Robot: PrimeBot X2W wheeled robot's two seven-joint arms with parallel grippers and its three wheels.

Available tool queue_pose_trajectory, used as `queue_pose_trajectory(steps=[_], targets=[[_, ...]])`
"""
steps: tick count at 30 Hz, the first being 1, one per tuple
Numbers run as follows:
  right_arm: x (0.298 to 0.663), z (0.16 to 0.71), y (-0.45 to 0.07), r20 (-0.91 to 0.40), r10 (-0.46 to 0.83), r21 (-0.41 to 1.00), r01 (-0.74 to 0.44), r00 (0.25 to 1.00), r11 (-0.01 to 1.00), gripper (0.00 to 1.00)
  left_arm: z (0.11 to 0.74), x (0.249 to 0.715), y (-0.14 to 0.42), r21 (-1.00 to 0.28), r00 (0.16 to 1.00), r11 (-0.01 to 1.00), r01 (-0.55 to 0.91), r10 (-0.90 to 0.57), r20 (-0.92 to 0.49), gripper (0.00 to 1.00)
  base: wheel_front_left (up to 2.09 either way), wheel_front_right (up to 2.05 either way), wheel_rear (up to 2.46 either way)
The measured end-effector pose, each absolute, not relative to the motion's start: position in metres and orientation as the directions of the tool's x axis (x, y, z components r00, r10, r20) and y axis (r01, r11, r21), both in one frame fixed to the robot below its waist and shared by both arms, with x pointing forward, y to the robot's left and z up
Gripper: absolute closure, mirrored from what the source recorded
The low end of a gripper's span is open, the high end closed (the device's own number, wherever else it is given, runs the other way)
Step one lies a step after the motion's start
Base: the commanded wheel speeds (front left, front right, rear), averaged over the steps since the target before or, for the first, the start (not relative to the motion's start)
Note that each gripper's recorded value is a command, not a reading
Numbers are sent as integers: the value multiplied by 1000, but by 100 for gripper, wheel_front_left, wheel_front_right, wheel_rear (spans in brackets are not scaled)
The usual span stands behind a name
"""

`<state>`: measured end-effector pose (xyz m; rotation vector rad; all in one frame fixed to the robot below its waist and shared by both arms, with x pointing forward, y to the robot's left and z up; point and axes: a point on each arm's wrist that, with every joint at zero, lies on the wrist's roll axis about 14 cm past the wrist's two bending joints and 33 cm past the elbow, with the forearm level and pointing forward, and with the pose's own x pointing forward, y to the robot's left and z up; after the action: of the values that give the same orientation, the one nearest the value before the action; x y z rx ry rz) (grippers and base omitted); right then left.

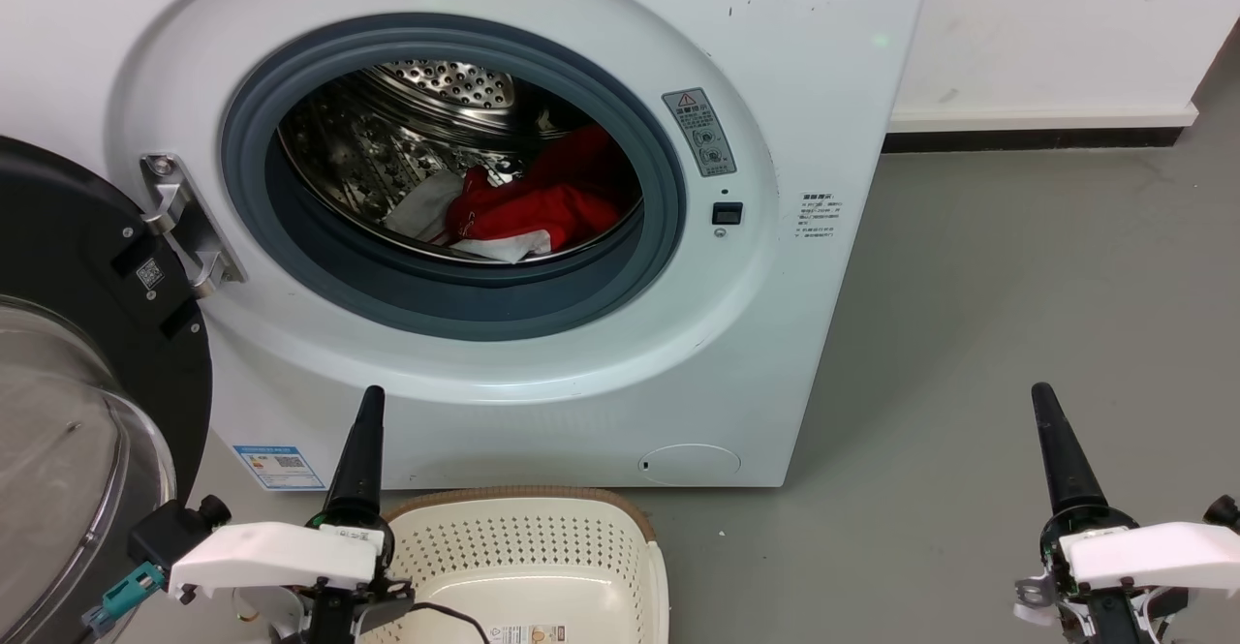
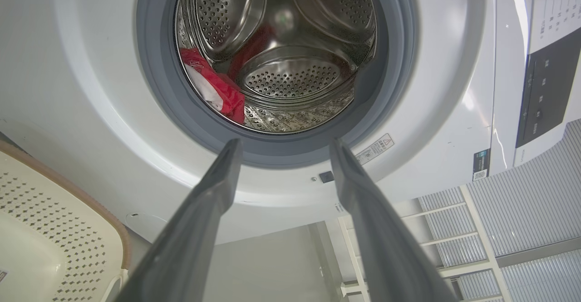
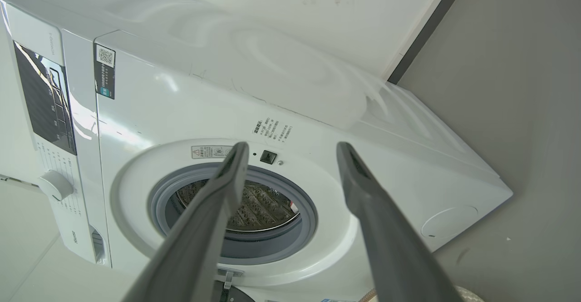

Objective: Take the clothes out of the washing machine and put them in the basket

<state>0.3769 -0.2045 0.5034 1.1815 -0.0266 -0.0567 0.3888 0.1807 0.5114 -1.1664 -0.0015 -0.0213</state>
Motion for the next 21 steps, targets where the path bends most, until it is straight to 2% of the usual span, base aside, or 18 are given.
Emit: queue_pose_trajectory(steps=[14,21], targets=[[375,513,-196,28,-27,705,0,999,710,0,518,390,177,-747,999,663,49,-29,40,0,0,0,0],[371,512,-192,30,-10,597,-10,999,802,0,520,390,177,-651,998,757,56,-34,46,0,0,0,0]])
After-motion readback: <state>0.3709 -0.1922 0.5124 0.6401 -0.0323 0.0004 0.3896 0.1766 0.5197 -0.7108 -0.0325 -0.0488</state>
